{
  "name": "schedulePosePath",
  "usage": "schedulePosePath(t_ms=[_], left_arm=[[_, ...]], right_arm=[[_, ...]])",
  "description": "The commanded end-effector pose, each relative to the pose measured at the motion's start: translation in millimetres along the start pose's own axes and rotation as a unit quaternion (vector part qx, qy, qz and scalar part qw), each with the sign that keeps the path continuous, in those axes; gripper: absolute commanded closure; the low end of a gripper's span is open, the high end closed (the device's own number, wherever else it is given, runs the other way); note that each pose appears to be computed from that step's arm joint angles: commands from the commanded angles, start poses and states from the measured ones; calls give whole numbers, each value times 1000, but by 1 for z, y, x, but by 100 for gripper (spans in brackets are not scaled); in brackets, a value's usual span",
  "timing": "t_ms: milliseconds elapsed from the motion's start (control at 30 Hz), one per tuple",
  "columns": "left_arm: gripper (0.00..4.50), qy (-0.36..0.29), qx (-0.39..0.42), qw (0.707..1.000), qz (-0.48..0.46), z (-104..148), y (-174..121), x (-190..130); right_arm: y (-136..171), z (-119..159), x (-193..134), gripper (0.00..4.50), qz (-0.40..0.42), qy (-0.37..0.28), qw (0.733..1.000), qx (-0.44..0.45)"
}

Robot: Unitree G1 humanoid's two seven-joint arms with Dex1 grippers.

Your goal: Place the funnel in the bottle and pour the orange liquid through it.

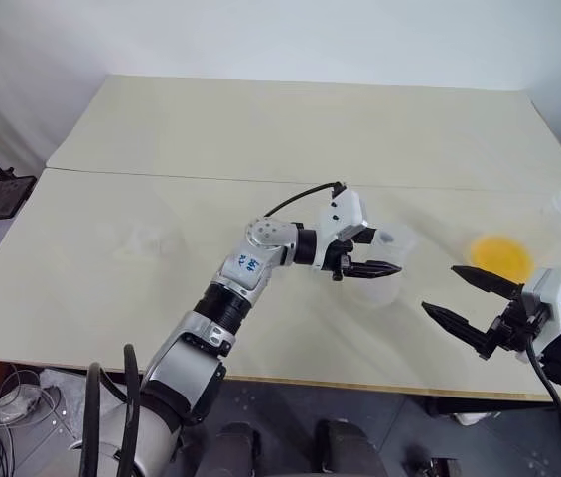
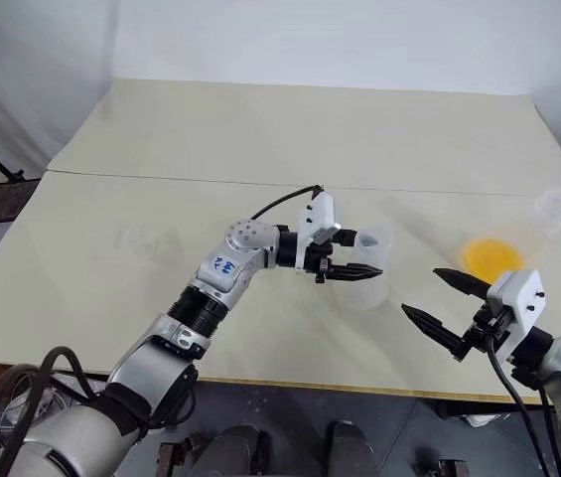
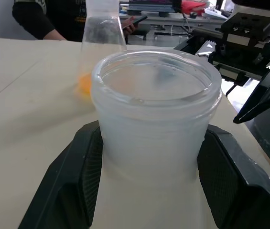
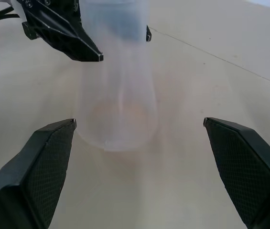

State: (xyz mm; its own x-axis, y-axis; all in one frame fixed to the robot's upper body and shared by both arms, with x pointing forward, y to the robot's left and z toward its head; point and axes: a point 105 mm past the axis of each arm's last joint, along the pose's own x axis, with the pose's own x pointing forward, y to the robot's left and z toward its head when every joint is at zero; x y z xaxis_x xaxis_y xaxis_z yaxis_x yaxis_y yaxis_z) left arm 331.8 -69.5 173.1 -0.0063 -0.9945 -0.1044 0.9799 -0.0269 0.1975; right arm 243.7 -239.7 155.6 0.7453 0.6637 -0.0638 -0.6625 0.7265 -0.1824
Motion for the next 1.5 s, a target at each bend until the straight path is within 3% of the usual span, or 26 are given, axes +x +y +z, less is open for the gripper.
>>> schedulePosePath(t_ms=[33,133,367,733,900,1133,1333,1500], left_arm=[[103,-8,25,1000,-11,10,-2,6],[5,-10,22,1000,-12,10,-3,9],[1,-15,10,1000,-7,12,-1,5],[1,-18,-13,1000,-1,20,-4,-51],[1,-1,-29,999,28,22,-8,-93],[1,-11,-25,988,150,40,4,-165],[1,-16,-7,949,315,52,11,-248],[1,-3,-9,914,405,36,-5,-291]], right_arm=[[1,12,-2,0,-7,-21,1000,-16],[0,12,-1,0,-9,-22,1000,-17],[-2,14,-1,0,-13,-22,999,-20],[-7,15,0,0,-6,-18,1000,-25],[-8,16,-1,0,4,-11,1000,-27],[-11,17,2,0,27,-4,999,-30],[-14,17,6,0,47,2,999,-28],[-13,14,8,0,66,7,997,-25]])
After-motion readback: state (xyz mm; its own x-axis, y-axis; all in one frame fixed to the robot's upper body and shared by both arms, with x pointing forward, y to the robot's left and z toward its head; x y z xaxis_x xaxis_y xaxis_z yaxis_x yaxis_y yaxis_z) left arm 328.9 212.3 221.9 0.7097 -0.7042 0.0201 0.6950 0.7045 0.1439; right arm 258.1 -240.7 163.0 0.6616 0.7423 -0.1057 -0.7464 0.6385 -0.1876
